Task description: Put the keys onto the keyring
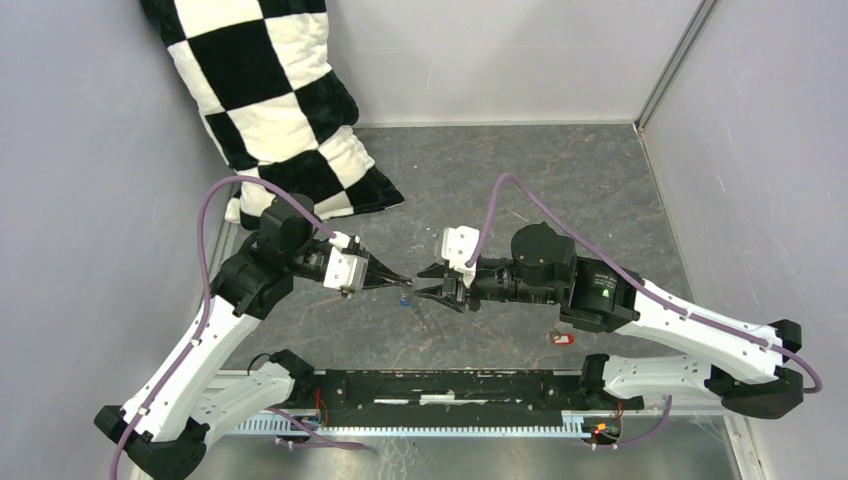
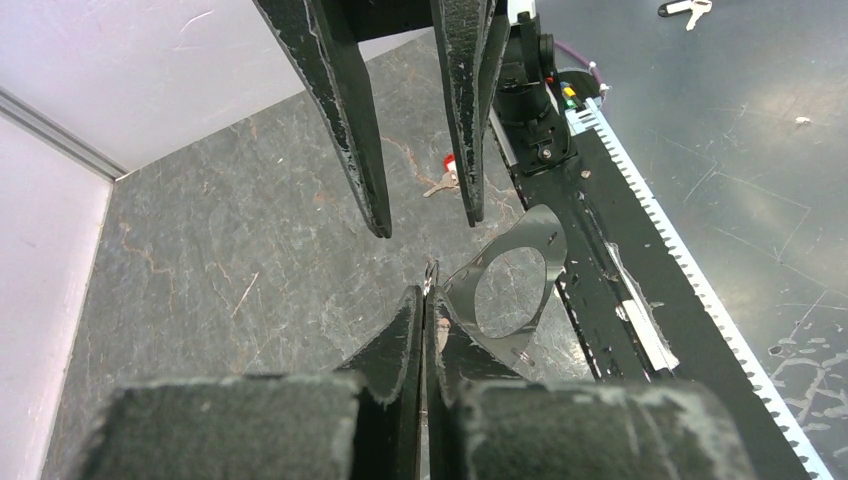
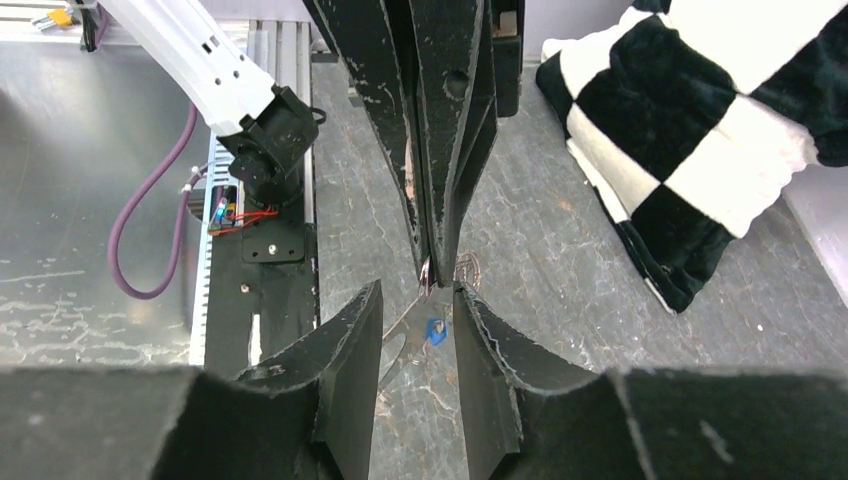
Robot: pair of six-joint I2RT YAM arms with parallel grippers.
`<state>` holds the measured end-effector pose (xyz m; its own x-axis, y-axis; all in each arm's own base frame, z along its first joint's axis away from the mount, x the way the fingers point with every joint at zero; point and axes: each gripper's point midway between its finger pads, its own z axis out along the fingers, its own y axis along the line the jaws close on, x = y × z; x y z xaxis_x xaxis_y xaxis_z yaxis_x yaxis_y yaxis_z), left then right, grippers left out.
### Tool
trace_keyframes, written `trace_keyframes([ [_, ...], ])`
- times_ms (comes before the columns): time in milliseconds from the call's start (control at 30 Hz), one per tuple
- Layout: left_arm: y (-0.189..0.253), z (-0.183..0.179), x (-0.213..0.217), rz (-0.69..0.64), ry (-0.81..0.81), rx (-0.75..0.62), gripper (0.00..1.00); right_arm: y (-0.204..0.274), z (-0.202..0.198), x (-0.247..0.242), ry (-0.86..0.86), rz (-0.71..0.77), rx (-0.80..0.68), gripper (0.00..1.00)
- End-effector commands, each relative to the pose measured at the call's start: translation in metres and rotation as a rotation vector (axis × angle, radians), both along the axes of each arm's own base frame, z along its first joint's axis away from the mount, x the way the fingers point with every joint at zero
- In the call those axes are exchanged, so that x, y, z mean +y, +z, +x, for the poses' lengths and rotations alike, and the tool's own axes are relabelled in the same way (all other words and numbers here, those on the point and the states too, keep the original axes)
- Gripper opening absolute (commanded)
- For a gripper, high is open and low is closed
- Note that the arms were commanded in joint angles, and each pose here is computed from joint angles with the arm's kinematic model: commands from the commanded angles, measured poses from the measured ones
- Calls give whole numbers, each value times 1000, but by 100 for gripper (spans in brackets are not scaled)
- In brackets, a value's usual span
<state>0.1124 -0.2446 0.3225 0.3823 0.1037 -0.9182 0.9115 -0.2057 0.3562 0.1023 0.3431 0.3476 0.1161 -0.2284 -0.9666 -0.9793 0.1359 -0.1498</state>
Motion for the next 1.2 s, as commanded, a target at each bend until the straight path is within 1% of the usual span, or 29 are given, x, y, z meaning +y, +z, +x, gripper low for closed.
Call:
trace_keyframes([
  [0, 11, -2, -1, -32, -8, -28, 2, 17, 1, 6, -3, 70, -13, 38],
  [200, 13, -2, 0, -34, -5, -34, 2, 8, 0, 13, 11, 45, 4, 37],
  [367, 13, -3, 0, -35, -6, -37, 2, 4, 1, 14, 8, 37, 14, 35],
  [433, 13, -3, 0, -35, -7, -34, 2, 3, 1, 15, 5, 35, 16, 32],
  [567, 14, -4, 0, -38, -8, -36, 2, -2, 4, 16, -10, 19, 19, 22],
  [800, 16, -5, 1, -40, -5, -35, 2, -10, 11, 17, -41, -16, 23, 19],
  [833, 15, -5, 1, -39, -4, -32, 2, -9, 12, 17, -46, -13, 20, 16],
  [900, 15, -5, 2, -39, -4, -32, 2, -5, 14, 15, -57, 1, 13, 4],
  [933, 15, -6, 2, -39, -4, -31, 2, -3, 16, 14, -76, 14, 7, 1],
  [1000, 14, -5, 2, -37, -2, -25, 2, -2, 22, 9, -119, 30, -2, 1],
  [1033, 14, -5, 2, -35, 2, -19, 6, 0, 22, 7, -125, 47, -7, 1],
  [1067, 14, -4, 2, -32, 7, -9, 13, 1, 24, 5, -137, 62, -11, 1],
  [1133, 14, -5, 2, -28, 20, 14, 34, 3, 25, 0, -152, 98, -16, 1],
  [1167, 15, -5, 3, -26, 27, 28, 47, 4, 25, -1, -160, 118, -16, 1],
])
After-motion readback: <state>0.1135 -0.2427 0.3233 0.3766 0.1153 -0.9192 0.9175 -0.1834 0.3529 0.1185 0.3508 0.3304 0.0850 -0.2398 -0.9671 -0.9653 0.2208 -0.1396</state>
